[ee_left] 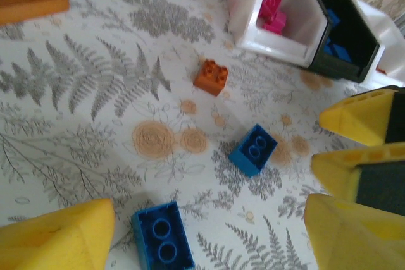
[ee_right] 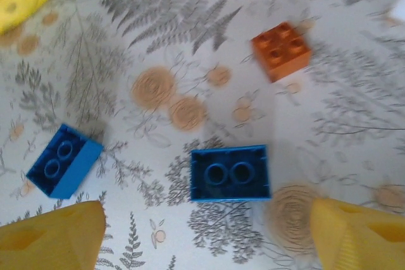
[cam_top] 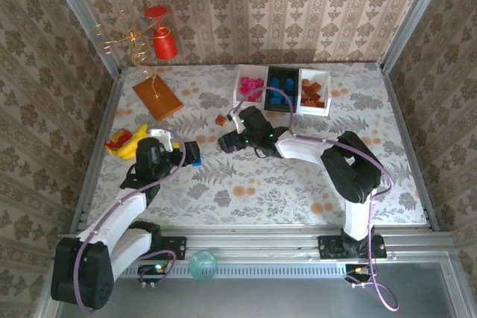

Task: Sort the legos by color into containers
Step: Pick up the lego from the center of the table, then place the lego in the container, then pick up the lego from the center of the table.

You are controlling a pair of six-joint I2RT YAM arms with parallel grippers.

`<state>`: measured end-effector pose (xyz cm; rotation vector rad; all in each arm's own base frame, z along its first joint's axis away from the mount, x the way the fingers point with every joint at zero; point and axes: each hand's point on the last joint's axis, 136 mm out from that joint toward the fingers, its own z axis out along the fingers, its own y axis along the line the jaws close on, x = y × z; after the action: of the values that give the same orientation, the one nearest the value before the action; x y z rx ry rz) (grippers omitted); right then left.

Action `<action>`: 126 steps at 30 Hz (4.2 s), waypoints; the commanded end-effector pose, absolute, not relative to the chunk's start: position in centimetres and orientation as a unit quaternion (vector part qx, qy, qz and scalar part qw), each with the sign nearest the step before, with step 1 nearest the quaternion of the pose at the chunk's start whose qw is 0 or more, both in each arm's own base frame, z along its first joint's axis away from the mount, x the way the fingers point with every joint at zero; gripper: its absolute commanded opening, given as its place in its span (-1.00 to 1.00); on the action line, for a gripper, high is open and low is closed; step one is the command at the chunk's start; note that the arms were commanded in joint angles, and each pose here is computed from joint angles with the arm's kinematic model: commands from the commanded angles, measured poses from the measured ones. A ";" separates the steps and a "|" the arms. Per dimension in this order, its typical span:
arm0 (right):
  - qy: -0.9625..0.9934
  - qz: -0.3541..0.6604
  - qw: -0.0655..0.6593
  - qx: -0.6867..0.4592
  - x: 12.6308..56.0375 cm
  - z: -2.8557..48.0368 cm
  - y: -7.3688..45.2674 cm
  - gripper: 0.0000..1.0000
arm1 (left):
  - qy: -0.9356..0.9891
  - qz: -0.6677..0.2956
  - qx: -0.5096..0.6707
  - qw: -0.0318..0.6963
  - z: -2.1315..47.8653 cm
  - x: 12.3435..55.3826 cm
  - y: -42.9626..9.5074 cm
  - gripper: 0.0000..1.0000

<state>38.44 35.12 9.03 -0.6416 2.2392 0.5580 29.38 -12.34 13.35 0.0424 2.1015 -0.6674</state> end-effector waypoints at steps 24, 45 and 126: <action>0.886 0.120 0.343 -0.286 41.6 2.9 36.9 0.42 | 0.863 -0.301 0.021 0.405 11.9 27.9 -13.3 0.59; 0.876 0.195 0.386 -0.211 42.9 9.9 32.0 -0.02 | 0.848 -0.321 0.019 0.420 13.4 28.2 -14.0 0.57; 0.814 0.203 0.329 -0.433 33.5 2.6 45.2 0.68 | 0.851 -0.199 -0.100 0.475 11.5 25.4 -5.0 0.65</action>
<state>32.66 45.63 3.90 -1.1109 2.1086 0.6065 25.53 -4.99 11.71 -0.2309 2.0804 -0.4664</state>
